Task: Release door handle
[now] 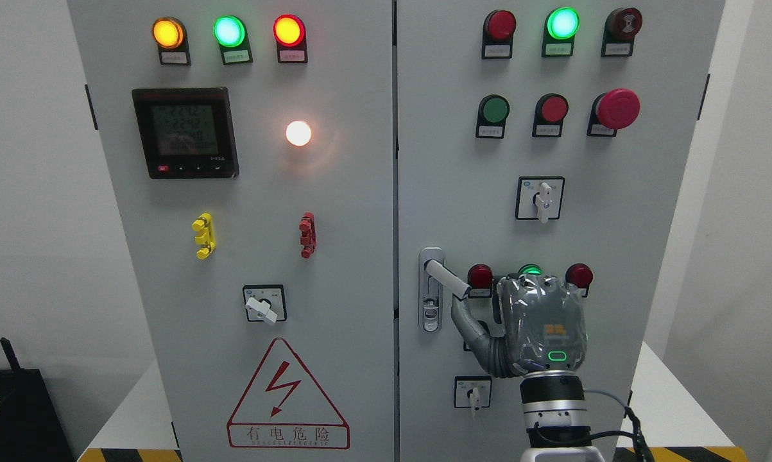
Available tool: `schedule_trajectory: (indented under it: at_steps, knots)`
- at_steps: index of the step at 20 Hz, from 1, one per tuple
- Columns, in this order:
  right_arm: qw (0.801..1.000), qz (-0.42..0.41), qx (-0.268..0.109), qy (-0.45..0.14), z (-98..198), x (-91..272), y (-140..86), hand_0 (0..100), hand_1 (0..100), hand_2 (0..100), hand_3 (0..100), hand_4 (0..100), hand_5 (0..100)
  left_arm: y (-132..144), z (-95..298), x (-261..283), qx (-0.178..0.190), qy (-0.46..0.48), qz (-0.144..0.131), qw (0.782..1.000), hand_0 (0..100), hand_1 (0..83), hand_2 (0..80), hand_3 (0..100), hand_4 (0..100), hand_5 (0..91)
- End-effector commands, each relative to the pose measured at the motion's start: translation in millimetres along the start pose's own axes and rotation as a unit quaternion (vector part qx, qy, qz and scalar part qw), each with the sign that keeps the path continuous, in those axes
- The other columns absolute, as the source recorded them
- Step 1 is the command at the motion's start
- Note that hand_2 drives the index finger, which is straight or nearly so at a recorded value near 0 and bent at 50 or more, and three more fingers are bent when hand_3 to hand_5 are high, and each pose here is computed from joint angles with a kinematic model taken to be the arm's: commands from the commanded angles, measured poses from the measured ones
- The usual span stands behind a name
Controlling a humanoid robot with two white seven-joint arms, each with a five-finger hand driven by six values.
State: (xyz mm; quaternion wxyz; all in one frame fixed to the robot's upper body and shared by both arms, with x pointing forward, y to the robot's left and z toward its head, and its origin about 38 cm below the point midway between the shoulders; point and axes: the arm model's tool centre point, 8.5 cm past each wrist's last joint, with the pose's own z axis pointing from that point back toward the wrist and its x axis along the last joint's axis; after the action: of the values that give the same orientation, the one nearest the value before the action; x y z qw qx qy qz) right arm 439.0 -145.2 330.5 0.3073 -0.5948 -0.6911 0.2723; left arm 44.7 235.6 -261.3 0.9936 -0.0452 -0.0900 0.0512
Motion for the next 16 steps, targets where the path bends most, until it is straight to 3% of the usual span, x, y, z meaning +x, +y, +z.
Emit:
schedule_trajectory:
  at_steps: [1,16]
  knots:
    - [1.0,0.0,-0.005,0.004,-3.7,-3.8,-3.2,43,12,91,100,95,96,0.4,0.9,-6.0,0.002,0.008,0.006,1.0,12,38.9,0.0,0,0,0.0]
    - [1.0,0.0,-0.009,0.004,-6.7,-3.6,-5.8,43,12,90,100,95,96,1.3,1.0,-5.9,0.002,0.008,0.006,1.0,12,38.9,0.0,0,0,0.0]
